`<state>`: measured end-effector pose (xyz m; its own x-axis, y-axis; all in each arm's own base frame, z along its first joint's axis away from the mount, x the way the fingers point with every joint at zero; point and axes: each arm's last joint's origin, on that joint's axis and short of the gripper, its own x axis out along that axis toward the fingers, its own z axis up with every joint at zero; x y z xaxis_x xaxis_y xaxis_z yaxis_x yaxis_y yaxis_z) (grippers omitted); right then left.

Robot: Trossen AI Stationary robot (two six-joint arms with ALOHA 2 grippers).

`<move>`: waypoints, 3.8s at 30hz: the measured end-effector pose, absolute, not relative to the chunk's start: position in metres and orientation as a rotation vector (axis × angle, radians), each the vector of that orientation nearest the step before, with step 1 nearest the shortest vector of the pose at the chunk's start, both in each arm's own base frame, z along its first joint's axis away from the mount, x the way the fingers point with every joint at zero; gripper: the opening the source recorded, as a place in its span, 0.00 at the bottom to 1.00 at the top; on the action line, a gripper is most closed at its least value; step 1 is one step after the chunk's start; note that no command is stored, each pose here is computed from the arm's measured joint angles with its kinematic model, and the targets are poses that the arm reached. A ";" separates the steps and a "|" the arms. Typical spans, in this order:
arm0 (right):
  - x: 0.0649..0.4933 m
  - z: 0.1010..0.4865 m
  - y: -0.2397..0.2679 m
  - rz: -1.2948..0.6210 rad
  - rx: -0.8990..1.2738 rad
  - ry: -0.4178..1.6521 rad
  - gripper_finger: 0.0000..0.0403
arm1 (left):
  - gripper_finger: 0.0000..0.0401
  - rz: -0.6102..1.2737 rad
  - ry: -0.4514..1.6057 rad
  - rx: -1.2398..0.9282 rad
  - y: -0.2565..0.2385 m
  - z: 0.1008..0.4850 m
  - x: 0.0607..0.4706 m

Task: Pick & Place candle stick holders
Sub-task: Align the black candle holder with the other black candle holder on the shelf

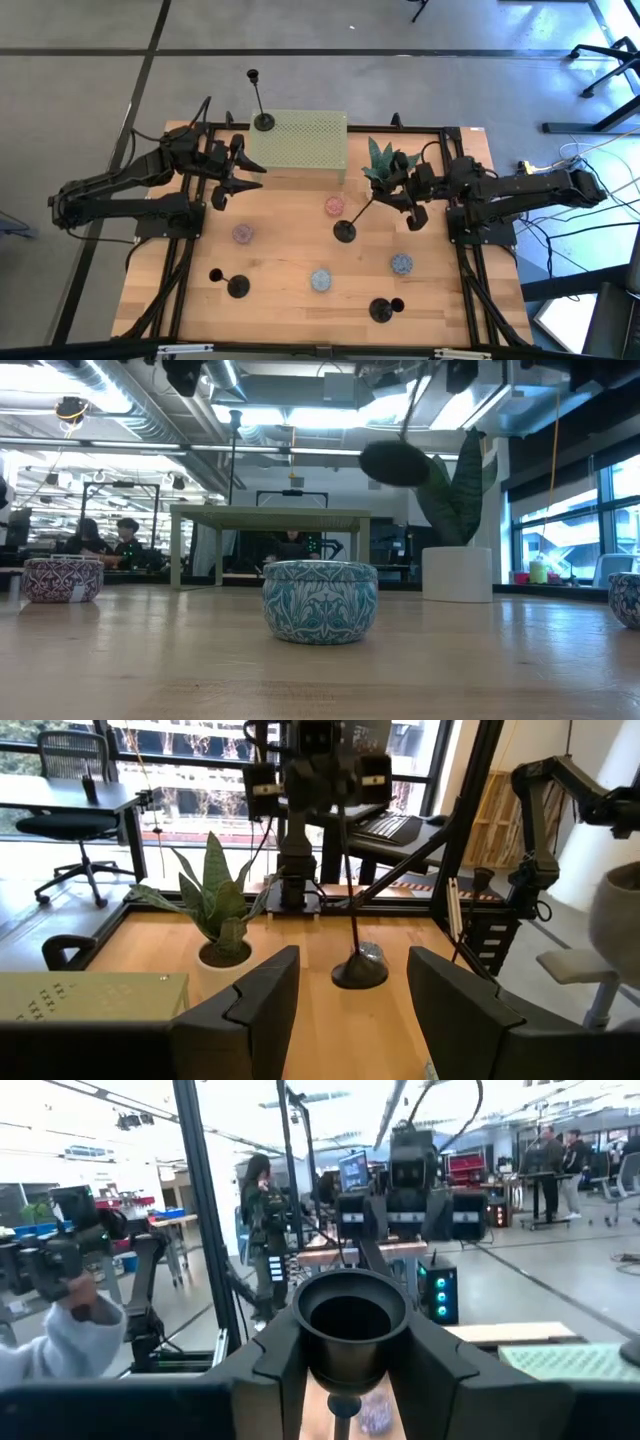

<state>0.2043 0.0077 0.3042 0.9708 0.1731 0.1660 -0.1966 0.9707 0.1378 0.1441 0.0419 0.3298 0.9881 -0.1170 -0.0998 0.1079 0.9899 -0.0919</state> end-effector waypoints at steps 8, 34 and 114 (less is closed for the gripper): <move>0.235 0.357 0.005 0.085 0.049 -0.218 0.29 | 0.46 -0.112 0.094 -0.098 0.043 0.331 0.146; 0.381 0.402 -0.153 -0.372 -0.061 -0.001 0.29 | 0.46 -0.113 0.046 -0.085 0.043 0.336 0.146; 0.426 0.352 -0.226 -0.304 -0.006 -0.018 0.37 | 0.46 -0.114 0.045 -0.059 0.043 0.336 0.146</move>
